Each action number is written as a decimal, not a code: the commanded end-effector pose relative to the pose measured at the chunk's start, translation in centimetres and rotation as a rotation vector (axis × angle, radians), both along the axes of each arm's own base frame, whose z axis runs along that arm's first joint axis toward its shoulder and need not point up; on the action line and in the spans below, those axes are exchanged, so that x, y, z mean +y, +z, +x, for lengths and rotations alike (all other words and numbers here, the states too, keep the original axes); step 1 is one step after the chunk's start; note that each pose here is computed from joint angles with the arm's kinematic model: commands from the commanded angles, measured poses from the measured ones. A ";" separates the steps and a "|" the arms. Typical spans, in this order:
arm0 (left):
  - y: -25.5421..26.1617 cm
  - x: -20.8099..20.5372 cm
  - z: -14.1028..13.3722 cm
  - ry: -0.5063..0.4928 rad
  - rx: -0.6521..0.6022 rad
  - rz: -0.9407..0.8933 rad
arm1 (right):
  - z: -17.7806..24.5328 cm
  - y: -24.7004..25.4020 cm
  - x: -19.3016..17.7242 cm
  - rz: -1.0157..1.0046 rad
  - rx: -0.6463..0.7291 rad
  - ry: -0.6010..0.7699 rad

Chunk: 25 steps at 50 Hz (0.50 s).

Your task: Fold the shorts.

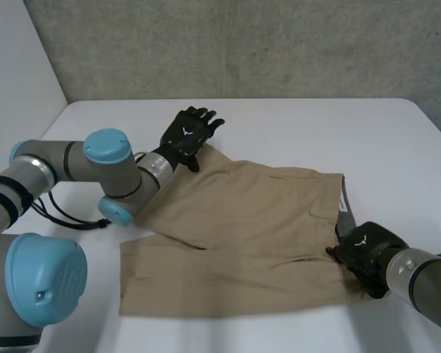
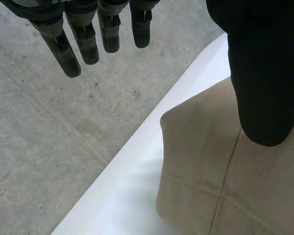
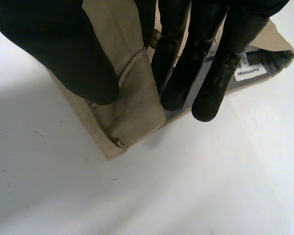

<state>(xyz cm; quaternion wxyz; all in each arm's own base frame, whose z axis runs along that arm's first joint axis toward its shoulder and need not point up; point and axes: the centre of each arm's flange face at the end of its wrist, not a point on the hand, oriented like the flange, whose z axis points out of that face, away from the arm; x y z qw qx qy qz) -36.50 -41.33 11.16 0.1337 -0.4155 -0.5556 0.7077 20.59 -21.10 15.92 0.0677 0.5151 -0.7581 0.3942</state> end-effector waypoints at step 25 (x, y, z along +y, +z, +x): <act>-1.9 -0.6 0.8 0.013 -0.066 0.015 | -0.4 0.2 -0.9 -0.018 -0.005 -0.025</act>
